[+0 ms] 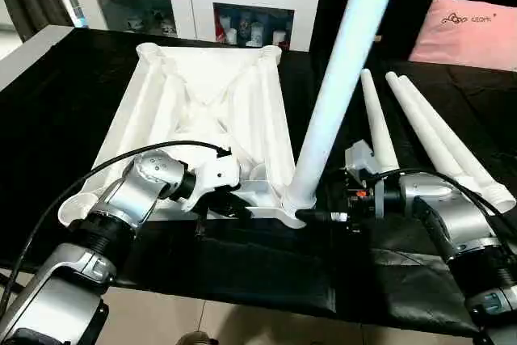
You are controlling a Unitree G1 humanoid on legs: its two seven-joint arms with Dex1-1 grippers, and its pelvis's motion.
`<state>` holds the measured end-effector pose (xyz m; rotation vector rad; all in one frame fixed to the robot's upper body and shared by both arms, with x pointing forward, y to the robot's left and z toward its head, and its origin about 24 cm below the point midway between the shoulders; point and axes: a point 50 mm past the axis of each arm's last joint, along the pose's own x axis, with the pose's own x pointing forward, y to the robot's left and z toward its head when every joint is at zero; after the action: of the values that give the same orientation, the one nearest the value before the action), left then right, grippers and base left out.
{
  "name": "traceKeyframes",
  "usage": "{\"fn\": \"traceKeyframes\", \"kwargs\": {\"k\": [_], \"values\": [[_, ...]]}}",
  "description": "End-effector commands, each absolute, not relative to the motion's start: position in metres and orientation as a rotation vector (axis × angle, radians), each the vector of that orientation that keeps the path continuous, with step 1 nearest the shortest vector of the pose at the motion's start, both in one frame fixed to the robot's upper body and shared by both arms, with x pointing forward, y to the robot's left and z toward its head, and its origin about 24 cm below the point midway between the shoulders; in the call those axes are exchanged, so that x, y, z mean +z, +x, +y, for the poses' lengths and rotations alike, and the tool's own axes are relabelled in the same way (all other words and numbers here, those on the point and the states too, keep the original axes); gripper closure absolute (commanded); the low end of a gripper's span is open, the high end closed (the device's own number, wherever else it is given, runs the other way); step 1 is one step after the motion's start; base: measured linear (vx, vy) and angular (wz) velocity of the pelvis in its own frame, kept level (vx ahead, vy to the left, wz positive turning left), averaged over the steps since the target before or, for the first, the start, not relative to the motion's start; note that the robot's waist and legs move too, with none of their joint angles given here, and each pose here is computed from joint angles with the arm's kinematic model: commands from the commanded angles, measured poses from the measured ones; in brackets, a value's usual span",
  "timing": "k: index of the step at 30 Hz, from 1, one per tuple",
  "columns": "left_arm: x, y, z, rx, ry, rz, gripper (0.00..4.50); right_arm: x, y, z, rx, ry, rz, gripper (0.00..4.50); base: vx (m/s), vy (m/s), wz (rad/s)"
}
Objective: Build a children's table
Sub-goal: Rotate leg to tighten
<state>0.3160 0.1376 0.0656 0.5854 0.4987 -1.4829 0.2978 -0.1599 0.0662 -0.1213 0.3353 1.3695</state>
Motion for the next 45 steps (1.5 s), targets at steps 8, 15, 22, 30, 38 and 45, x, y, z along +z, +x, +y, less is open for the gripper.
{"fn": "traceKeyframes", "kwargs": {"k": [8, 15, 22, 30, 38, 45], "values": [[0.065, 0.313, 0.13, -1.574, 0.605, 0.513, 4.5, 0.068, 0.311, -0.157, 1.343, -0.14, 0.321, 0.02, 0.0, 0.0, 0.0], [0.065, 0.312, 0.129, -1.583, 0.604, 0.517, 4.5, 0.064, 0.31, -0.154, 1.38, -0.136, 0.34, 0.57, 0.0, 0.0, 0.0], [0.065, 0.312, 0.129, -1.587, 0.604, 0.52, 4.5, 0.061, 0.309, -0.153, 1.393, -0.123, 0.356, 1.04, 0.0, 0.0, 0.0], [0.064, 0.312, 0.128, -1.587, 0.599, 0.522, 4.5, 0.056, 0.305, -0.153, 1.409, -0.116, 0.379, 1.73, 0.0, 0.0, 0.0], [0.061, 0.312, 0.129, -1.552, 0.569, 0.528, 4.5, 0.05, 0.299, -0.15, 1.41, -0.091, 0.391, 1.83, 0.0, 0.0, 0.0], [0.06, 0.319, 0.124, -1.449, 0.513, 0.506, 4.5, 0.039, 0.295, -0.146, 1.287, -0.028, 0.388, 1.83, 0.0, 0.0, 0.0]]}}
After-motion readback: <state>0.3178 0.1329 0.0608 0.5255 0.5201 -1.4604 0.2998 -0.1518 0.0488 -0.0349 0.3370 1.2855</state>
